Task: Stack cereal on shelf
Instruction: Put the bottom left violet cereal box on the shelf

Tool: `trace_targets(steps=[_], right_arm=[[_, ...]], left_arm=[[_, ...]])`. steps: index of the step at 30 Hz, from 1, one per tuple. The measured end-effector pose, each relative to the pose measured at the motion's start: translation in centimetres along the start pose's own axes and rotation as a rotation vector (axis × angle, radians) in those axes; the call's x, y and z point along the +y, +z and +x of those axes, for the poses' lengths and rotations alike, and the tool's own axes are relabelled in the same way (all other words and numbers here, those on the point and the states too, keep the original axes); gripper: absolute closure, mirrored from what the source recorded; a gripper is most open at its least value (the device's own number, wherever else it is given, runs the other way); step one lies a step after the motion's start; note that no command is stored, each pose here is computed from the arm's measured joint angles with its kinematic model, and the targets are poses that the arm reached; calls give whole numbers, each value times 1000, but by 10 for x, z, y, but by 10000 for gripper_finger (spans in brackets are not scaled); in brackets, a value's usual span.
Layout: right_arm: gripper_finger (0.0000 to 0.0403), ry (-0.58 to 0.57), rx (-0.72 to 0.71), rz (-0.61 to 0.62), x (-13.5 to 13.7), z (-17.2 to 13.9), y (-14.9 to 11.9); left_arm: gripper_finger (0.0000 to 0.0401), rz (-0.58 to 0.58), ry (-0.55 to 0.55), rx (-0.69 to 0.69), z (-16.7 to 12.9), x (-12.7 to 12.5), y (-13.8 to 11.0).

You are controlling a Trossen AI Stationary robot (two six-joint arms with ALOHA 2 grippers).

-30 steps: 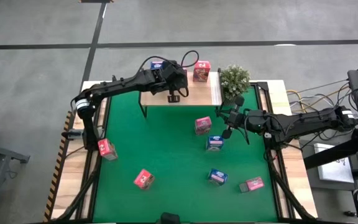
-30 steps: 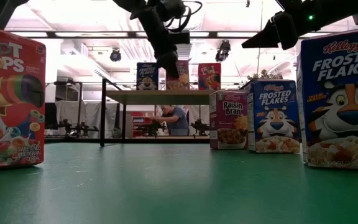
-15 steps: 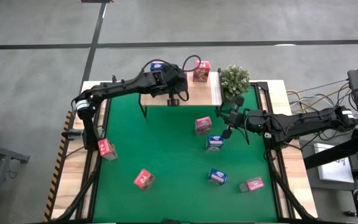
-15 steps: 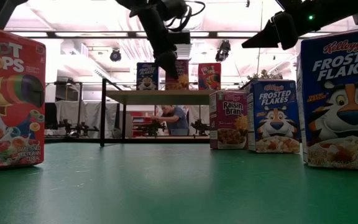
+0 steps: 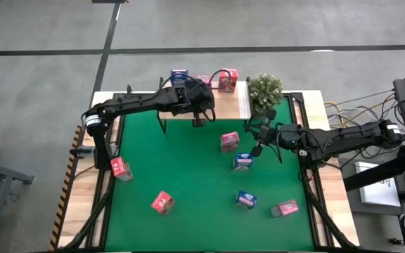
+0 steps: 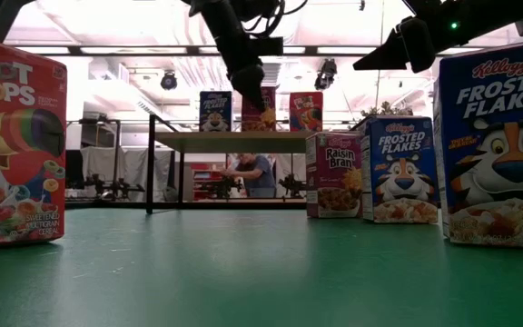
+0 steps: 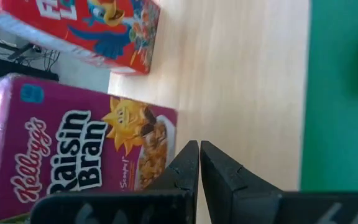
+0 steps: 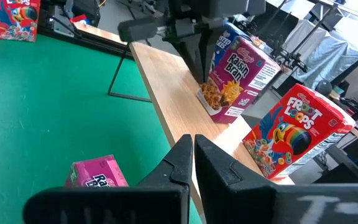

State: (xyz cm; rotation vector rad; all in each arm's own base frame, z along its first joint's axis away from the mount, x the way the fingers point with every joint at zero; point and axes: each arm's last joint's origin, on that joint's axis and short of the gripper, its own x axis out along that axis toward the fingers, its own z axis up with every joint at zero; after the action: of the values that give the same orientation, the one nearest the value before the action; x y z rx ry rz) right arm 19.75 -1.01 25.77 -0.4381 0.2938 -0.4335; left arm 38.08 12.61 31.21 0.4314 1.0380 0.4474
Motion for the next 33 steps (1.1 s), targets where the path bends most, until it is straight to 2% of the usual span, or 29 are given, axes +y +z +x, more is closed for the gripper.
trace_targets(steps=[7,12,19,22,33], right_arm=[[394,5,11,-3,1,0,-1],[394,4,11,-4,0,0,-1],[394,-1,-1,0,0,0,0],[394,0,-1,-2,0,0,0],[394,0,-1,-7,0,0,0]], left_arm=[[401,-73,30,-128,-13,-15,-12],[401,-223,90,-312,-25,-21,-32],[401,-374,234,-431,-9,-36,-60],[401,-392,281,-413,1,-39,-65],[401,-431,316,-363,30,-28,-67]])
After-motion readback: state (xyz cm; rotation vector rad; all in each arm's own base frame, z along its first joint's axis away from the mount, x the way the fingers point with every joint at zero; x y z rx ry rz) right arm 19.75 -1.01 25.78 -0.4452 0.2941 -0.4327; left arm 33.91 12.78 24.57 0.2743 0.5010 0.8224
